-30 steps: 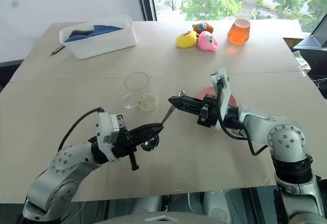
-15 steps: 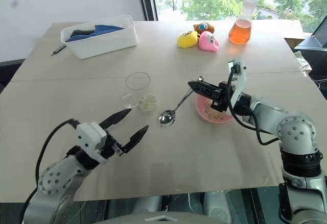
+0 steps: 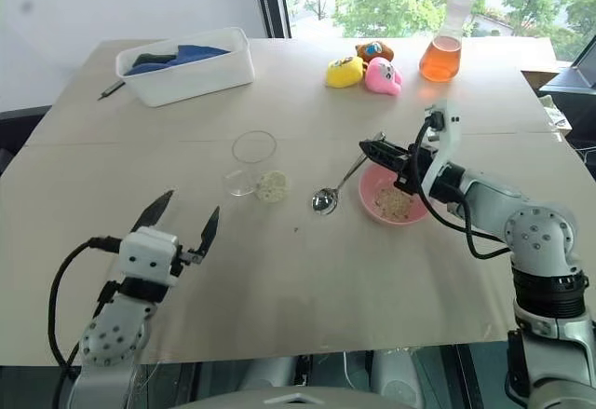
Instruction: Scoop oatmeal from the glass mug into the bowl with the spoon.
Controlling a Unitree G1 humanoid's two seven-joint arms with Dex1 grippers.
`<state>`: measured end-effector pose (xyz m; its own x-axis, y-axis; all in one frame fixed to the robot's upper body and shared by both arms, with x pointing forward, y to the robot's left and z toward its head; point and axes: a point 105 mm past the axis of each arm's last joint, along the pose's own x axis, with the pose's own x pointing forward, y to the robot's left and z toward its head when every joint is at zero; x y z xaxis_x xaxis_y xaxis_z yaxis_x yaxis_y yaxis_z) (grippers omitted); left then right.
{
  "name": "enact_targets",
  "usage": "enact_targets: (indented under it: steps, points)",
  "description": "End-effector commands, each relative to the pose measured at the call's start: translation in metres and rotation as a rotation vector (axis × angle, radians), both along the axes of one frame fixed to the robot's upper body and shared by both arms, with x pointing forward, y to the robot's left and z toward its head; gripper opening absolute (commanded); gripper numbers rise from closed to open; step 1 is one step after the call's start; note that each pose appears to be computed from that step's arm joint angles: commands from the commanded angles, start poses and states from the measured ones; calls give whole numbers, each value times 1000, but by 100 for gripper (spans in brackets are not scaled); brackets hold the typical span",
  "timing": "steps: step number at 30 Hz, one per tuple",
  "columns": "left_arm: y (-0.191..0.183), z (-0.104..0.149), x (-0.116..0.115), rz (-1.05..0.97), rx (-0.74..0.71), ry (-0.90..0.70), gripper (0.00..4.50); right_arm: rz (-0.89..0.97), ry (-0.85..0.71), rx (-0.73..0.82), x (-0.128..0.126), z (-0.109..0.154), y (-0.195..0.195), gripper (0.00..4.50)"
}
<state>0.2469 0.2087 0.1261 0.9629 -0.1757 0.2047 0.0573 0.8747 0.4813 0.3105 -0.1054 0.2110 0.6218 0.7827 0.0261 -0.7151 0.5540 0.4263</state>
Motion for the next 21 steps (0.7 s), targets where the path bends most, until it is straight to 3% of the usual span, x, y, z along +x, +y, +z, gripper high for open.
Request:
enact_targets:
  steps: [1, 21]
  points:
    - [-7, 3, 6, -28, -20, -29, 376, -14, -69, 29, 0, 17, -5, 0]
    - [-6, 8, 44, -49, -74, -11, 376, -12, -96, 23, 2, 17, 1, 0]
